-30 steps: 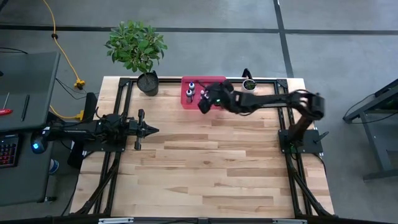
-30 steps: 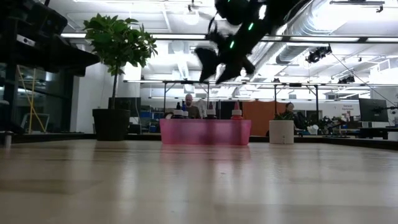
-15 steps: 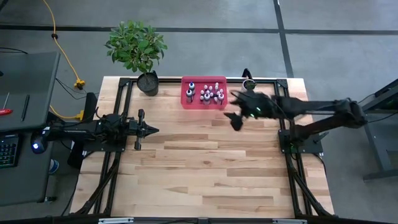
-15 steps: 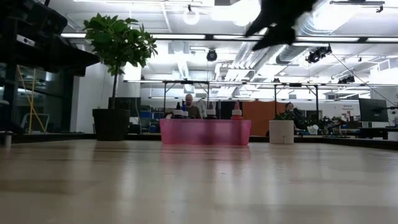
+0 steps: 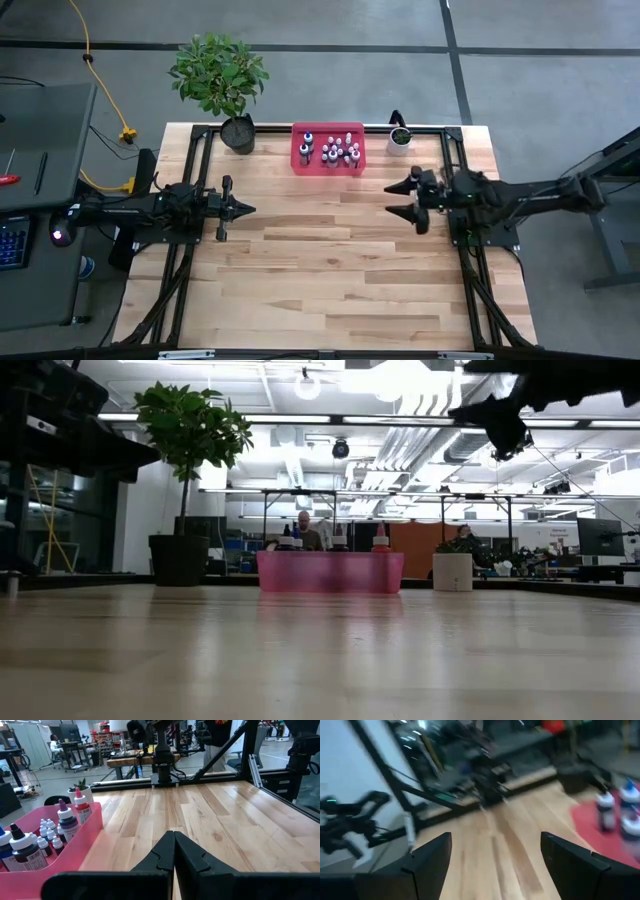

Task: Pick & Place food coloring
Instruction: Return to Home Position

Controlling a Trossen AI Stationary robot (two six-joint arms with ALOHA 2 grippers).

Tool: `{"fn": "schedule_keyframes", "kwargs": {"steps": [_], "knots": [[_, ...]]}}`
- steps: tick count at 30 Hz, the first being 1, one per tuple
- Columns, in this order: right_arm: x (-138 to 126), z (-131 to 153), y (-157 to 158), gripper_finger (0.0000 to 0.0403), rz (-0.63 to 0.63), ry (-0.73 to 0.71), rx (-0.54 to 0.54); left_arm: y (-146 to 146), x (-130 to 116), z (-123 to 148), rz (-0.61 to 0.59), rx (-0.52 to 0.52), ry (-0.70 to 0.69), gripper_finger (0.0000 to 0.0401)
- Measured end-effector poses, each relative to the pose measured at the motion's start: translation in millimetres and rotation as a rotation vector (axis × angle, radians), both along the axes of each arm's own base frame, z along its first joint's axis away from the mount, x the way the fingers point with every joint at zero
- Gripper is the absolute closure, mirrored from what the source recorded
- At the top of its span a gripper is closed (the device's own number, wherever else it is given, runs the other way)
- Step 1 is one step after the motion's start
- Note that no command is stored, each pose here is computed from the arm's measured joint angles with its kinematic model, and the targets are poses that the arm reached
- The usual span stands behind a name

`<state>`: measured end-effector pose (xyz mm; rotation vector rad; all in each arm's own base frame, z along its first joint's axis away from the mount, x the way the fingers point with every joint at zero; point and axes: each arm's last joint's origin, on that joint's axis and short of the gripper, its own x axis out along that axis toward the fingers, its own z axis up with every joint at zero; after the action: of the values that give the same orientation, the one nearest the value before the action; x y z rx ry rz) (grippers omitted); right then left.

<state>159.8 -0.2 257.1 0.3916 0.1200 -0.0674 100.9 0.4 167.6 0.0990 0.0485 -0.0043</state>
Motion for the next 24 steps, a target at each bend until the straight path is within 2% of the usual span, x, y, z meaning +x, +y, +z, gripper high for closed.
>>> {"fn": "schedule_keyframes", "kwargs": {"steps": [6,10,17,24], "knots": [[-18,-10,1,0.0110,0.064,-0.143,-0.098,0,0,0,0.000,0.000,0.000,0.0401],[-32,-24,2,0.0110,0.094,-0.218,-0.104,0,0,0,0.000,0.000,0.000,0.0401],[-48,-40,8,0.0110,0.288,-0.359,-0.121,0,0,0,0.000,0.000,0.000,0.0401],[-53,-49,12,0.0110,0.272,-0.459,-0.186,0,0,0,0.000,0.000,0.000,0.0401]]}}
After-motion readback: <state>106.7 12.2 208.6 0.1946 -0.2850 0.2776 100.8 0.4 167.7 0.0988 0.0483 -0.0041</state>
